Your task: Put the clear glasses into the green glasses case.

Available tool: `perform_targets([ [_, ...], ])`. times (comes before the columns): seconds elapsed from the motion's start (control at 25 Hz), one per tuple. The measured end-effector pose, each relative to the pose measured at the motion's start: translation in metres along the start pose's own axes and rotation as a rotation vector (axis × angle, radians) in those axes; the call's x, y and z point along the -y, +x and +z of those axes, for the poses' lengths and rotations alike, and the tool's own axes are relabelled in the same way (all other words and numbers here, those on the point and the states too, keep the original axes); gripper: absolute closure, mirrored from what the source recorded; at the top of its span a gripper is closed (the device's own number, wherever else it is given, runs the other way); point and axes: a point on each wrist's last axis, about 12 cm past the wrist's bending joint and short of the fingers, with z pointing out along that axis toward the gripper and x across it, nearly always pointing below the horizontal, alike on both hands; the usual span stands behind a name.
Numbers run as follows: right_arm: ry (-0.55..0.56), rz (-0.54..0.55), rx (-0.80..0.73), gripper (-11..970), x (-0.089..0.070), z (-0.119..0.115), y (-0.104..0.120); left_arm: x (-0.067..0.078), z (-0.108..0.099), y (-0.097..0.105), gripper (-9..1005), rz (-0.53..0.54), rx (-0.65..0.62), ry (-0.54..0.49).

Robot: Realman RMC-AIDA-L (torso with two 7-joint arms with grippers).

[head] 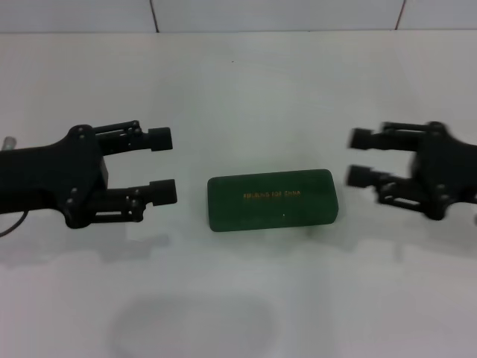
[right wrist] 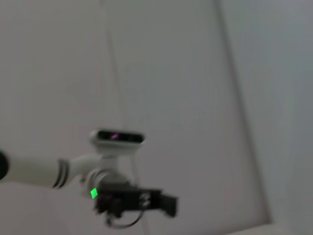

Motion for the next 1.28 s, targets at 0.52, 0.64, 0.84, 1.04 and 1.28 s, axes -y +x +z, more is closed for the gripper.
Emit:
perform_targets([
  [0.52,-0.153,-0.061,-0.121,267,0.011,0.070,-0.005,0.007,-0.003,0.011,214,-0.006,0.008,-0.007],
  [0.64,-0.151,-0.059,-0.091,266,0.010,0.069,-0.008,0.009,-0.005,0.014,215,-0.012,0.006,-0.015],
  [0.84,-0.156,-0.048,-0.077,265,0.006,0.065,-0.006,0.010,-0.004,0.015,216,-0.015,0.000,-0.012],
  [1.04,-0.150,-0.043,-0.075,264,0.005,0.063,-0.004,0.010,-0.001,0.016,216,-0.014,0.004,-0.007],
  [1.28,-0.132,-0.050,-0.063,264,0.003,0.058,-0.002,0.009,0.003,0.017,217,-0.008,-0.007,0.003],
])
